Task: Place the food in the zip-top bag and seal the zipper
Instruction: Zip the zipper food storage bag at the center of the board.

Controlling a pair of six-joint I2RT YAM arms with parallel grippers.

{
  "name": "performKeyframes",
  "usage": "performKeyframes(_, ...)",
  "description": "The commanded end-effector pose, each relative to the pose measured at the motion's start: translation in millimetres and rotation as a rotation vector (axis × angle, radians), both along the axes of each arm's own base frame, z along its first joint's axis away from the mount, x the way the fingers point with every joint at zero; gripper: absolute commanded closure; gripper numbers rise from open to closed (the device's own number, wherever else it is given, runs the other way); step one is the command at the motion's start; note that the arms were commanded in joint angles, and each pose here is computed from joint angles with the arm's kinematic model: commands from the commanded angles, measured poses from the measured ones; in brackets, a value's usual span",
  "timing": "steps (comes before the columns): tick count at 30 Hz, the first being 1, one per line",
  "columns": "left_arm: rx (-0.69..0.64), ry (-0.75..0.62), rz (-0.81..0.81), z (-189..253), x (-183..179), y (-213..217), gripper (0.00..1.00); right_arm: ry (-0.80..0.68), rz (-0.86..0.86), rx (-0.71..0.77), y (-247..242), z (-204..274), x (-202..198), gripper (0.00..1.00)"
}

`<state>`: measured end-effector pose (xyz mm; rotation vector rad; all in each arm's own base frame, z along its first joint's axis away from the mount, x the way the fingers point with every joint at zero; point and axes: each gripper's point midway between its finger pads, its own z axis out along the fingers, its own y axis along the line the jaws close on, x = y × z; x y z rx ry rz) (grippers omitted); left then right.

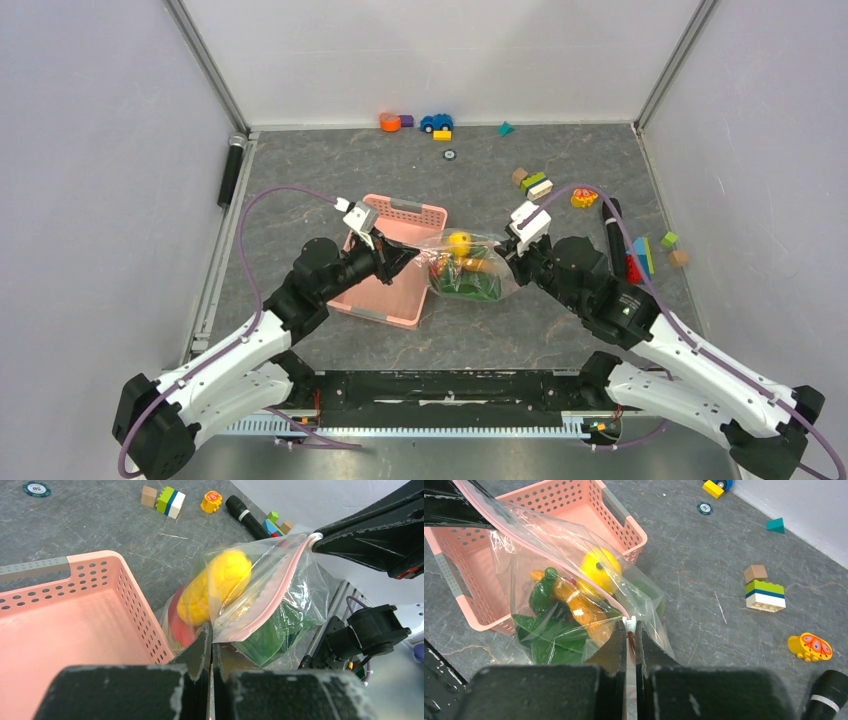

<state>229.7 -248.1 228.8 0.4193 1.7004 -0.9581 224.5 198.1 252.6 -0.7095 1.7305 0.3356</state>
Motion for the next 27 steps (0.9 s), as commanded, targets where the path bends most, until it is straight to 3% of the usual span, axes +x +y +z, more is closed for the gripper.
performKeyframes(1,0.041,-0.015,0.158,4.4,23.7,22.6,0.98,-0.035,-0.237,-0.081,-53.9,0.2,11.6,1.00)
performKeyframes(18,0.094,0.017,0.276,-3.1,40.5,36.7,0.98,-0.054,-0.426,-0.173,-99.9,8.4,10.5,1.00)
performKeyframes(27,0.080,-0.007,0.145,1.2,35.3,13.1,0.98,-0.050,-0.404,-0.173,-88.8,7.5,16.7,1.00)
